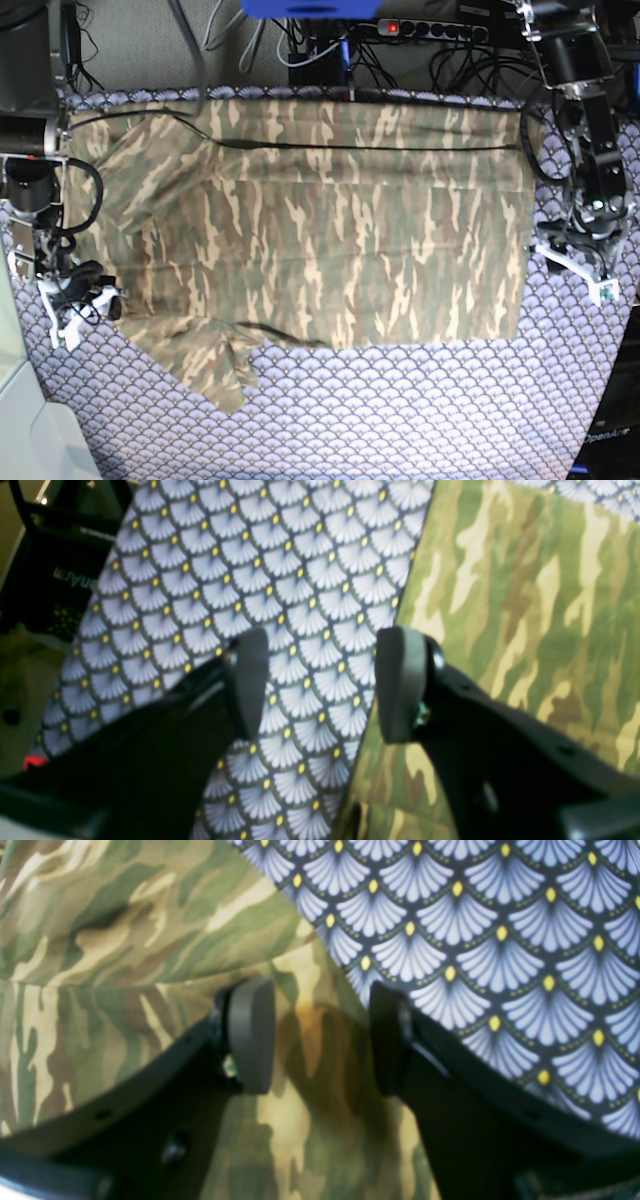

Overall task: Fold the T-shirt properly
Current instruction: 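Move both grippers to the shirt's side edges near the hem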

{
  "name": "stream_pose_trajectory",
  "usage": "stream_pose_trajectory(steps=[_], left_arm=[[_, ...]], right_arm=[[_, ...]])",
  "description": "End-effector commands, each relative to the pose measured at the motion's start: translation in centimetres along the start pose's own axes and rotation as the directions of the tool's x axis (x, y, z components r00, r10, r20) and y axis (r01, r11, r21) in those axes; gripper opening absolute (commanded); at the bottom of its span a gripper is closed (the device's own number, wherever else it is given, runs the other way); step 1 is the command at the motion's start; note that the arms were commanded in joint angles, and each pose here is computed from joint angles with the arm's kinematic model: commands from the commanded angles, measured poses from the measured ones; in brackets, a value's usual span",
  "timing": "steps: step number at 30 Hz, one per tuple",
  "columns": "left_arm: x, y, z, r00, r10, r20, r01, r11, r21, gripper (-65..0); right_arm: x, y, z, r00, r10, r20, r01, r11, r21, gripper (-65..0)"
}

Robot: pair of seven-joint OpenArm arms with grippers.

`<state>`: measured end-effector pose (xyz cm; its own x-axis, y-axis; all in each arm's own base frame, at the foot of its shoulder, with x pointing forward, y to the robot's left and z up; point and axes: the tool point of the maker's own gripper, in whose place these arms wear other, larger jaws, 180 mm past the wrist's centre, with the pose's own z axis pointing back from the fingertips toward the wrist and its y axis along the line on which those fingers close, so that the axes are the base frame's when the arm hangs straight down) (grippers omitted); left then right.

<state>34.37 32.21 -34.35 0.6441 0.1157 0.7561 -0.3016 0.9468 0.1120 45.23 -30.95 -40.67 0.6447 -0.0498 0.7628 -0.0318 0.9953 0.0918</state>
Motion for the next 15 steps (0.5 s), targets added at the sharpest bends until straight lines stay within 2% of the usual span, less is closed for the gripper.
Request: stream_pose_trajectory(steps=[1, 4, 10, 12, 15], left_arm=[[1.9, 0.4, 0.4, 0.998, 0.001, 0.06, -0.001, 1.0, 0.012, -31.6], [1.7, 0.0, 0.3, 0.998, 0.008, 0.057, -0.009, 1.0, 0.004, -31.6], [1.6, -0.1, 0.3, 0.998, 0.011, 0.055, -0.011, 1.0, 0.001, -31.6], [1.6, -0.1, 0.3, 0.998, 0.011, 0.055, -0.011, 1.0, 0.001, -31.6], [1.6, -0.1, 0.3, 0.998, 0.011, 0.055, -0.011, 1.0, 0.001, -31.6]], right_arm=[[3.2, -1.2, 0.5, 0.997, 0.001, 0.077, 0.002, 0.999, -0.033, -33.5], [2.6, -2.4, 0.6, 0.998, -0.015, 0.069, 0.022, 0.995, -0.098, -33.5], [2.1, -2.4, 0.5, 0.998, -0.017, 0.061, 0.023, 0.995, -0.099, -33.5], [1.8, -2.1, 0.5, 0.999, -0.014, 0.052, 0.019, 0.996, -0.088, -33.5], [0.0, 0.2, -0.1, 0.998, 0.061, -0.004, -0.061, 0.998, -0.006, -33.7]])
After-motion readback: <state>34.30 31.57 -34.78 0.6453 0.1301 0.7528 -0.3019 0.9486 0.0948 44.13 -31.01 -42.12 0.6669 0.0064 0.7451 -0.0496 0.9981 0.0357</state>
